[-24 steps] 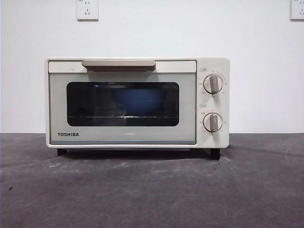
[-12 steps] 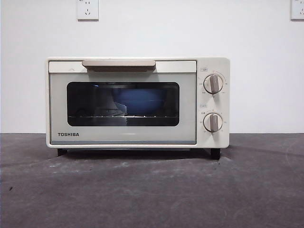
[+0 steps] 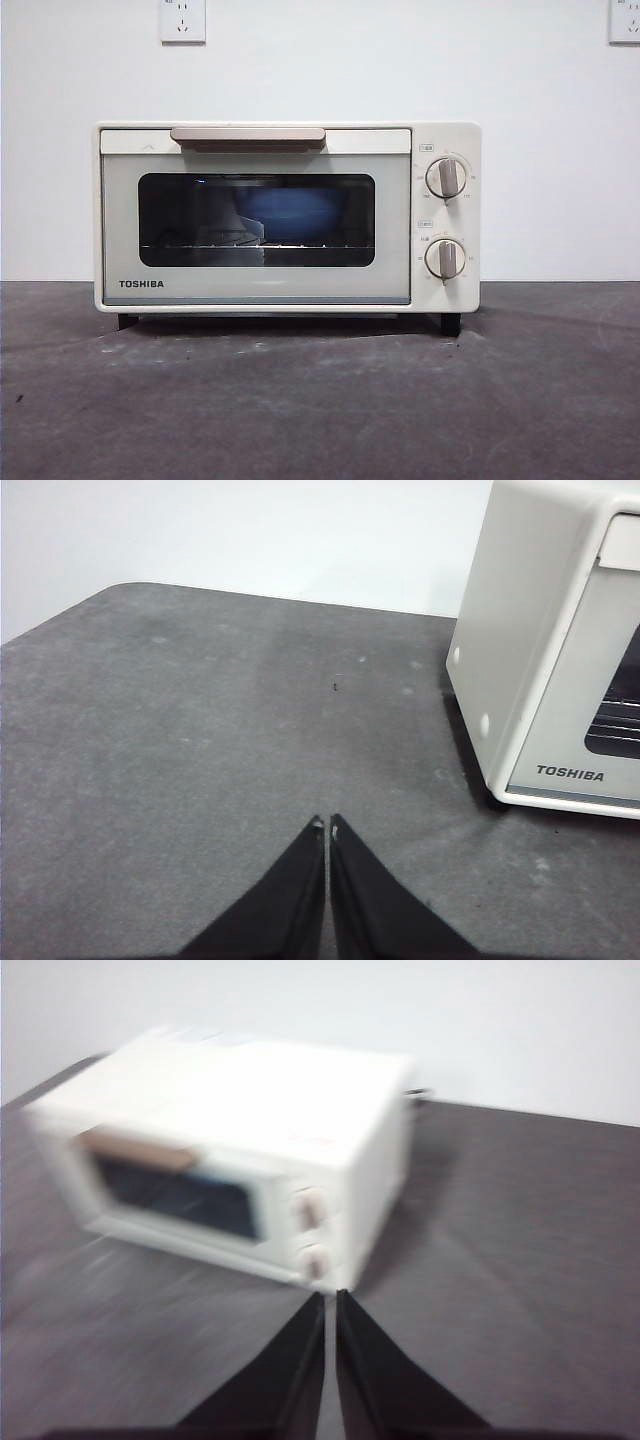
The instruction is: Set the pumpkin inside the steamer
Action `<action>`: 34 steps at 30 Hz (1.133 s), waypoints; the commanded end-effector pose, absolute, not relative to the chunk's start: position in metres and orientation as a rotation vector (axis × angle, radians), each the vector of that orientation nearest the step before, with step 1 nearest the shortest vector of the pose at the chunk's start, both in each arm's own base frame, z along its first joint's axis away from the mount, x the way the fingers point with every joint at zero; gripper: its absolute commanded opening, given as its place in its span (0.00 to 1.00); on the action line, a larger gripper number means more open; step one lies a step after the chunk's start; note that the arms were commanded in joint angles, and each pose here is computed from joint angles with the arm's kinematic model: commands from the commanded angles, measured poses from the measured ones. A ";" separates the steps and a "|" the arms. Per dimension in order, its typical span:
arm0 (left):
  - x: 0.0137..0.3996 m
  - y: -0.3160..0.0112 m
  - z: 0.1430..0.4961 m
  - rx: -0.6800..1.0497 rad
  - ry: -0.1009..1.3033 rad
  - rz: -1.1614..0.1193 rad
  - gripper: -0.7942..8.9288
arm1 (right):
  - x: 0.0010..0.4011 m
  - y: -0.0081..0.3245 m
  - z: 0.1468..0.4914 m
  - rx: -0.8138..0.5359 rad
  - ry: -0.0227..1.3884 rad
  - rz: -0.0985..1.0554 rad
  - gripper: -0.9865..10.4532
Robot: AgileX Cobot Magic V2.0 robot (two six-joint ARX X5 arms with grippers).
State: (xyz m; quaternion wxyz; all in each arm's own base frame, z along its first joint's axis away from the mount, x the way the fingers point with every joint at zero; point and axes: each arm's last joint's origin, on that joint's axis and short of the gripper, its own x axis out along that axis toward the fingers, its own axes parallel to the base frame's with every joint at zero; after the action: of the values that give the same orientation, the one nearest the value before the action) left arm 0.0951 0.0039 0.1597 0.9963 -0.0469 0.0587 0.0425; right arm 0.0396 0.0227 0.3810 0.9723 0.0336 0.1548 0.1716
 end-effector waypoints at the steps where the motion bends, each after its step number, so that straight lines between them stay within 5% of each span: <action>1: 0.096 0.004 0.154 -0.088 0.125 0.090 0.09 | 0.055 0.022 0.363 0.093 0.284 0.164 0.10; 4: 0.096 0.004 0.154 -0.088 0.125 0.090 0.09 | 0.069 0.017 0.329 0.134 0.221 0.008 0.10; 9: 0.096 0.004 0.154 -0.088 0.124 0.090 0.09 | 0.084 0.006 0.264 0.129 0.143 -0.054 0.10; 17: 0.096 0.004 0.154 -0.088 0.125 0.090 0.09 | 0.094 -0.002 0.186 0.005 0.165 0.032 0.10; 25: 0.096 0.004 0.154 -0.088 0.124 0.090 0.09 | 0.095 -0.003 0.151 -0.011 0.183 0.038 0.10; 34: 0.096 0.004 0.154 -0.088 0.122 0.089 0.09 | 0.096 -0.003 0.151 -0.016 0.150 0.023 0.10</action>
State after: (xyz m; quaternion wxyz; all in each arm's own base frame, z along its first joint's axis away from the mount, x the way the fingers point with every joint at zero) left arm 0.0951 0.0040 0.1601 0.9964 -0.0470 0.0566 0.0425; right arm 0.0957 -0.0034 0.1531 0.9970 -0.0043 0.0758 0.0123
